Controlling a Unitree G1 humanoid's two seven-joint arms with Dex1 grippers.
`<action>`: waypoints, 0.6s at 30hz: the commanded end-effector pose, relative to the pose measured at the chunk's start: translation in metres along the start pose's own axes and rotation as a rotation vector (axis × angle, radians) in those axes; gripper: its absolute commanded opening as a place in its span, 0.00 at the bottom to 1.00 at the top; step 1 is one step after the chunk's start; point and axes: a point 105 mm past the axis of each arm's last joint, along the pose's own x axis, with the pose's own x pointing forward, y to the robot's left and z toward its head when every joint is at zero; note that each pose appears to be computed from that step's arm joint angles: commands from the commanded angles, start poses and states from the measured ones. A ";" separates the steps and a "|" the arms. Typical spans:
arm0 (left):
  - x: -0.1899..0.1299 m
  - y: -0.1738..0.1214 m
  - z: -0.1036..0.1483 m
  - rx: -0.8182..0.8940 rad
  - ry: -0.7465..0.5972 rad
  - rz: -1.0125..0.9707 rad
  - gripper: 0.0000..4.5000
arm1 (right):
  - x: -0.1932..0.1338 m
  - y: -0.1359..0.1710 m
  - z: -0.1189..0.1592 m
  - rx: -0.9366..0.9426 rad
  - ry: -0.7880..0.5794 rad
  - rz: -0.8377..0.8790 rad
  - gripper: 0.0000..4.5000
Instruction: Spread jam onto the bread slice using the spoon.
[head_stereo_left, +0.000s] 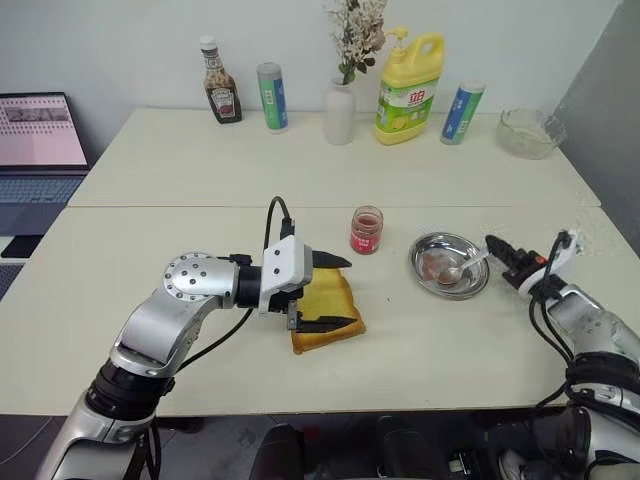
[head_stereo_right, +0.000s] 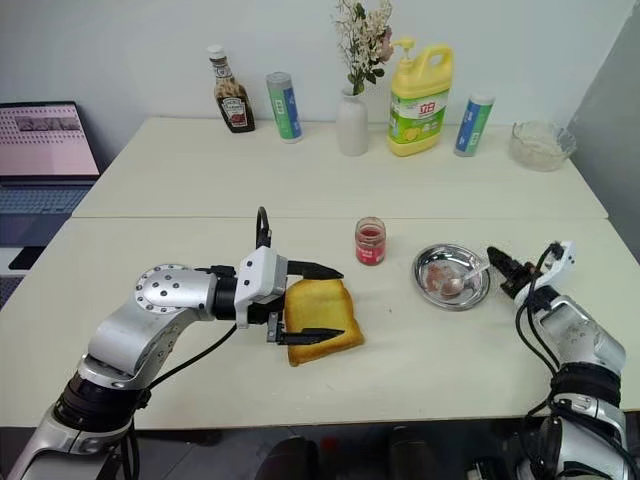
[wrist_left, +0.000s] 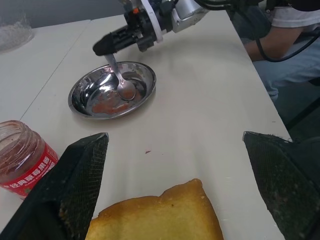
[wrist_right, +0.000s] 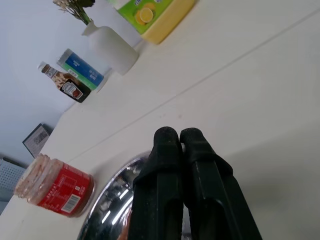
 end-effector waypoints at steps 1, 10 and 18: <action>-0.001 0.005 0.007 0.042 -0.013 0.019 1.00 | -0.008 0.002 0.015 0.007 -0.047 -0.003 0.01; -0.019 0.020 0.000 -0.020 -0.002 0.174 1.00 | -0.021 0.051 0.040 -0.108 -0.095 0.109 0.01; -0.057 0.037 -0.020 -0.104 0.065 0.435 1.00 | -0.016 0.159 0.063 -0.365 -0.142 0.302 0.01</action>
